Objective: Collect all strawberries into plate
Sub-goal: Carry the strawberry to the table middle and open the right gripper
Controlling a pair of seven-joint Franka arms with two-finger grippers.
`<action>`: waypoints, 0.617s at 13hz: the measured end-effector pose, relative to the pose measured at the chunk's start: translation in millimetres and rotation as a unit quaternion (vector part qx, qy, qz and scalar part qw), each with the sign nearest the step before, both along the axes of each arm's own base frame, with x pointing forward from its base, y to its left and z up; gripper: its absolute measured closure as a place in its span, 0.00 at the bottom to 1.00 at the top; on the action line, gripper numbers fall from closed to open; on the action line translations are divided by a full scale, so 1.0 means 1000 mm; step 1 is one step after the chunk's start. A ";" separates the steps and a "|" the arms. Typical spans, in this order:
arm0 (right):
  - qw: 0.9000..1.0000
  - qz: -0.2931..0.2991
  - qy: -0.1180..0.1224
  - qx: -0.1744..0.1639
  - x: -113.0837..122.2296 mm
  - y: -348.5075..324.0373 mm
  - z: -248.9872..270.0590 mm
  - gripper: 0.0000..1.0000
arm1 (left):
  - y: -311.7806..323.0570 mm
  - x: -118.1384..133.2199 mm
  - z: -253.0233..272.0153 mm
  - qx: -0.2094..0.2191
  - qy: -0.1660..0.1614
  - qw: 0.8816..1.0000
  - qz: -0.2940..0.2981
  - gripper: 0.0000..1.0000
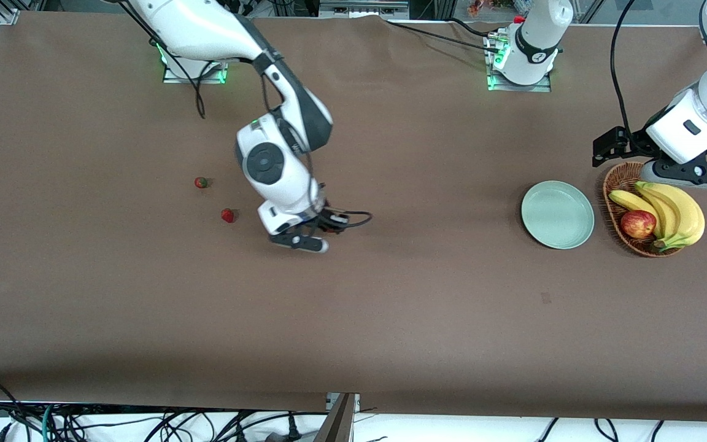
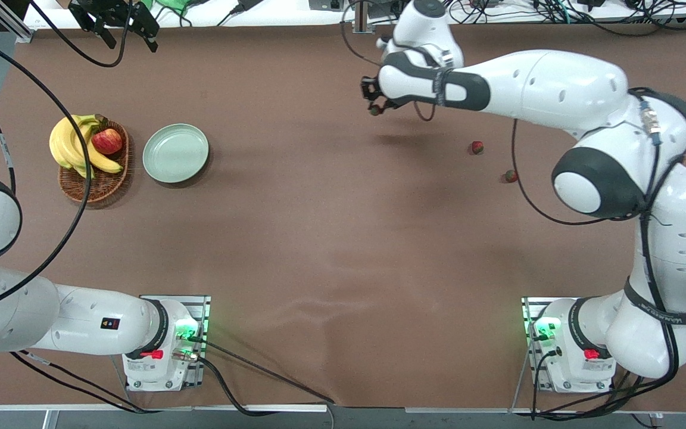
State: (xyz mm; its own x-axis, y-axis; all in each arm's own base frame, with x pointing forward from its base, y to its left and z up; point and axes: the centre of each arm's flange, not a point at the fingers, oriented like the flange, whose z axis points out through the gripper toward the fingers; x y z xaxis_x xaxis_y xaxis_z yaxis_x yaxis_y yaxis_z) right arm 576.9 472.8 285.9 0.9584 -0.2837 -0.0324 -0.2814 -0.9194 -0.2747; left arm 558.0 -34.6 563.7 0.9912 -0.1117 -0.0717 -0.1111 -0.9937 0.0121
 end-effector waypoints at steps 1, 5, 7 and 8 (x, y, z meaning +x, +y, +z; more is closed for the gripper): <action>0.999 -0.021 -0.011 0.022 -0.008 0.028 -0.001 0.66 | 0.000 0.000 0.000 0.000 0.000 1.000 0.004 0.00; 0.987 -0.102 -0.054 0.116 -0.059 0.118 -0.033 0.66 | 0.002 0.000 0.000 0.001 0.000 1.000 0.015 0.00; 0.977 -0.125 -0.068 0.161 -0.103 0.156 -0.065 0.66 | 0.002 0.000 0.000 0.001 0.000 1.000 0.015 0.00; 0.972 -0.132 -0.073 0.180 -0.121 0.168 -0.079 0.65 | 0.002 0.000 0.000 0.001 0.000 1.000 0.016 0.00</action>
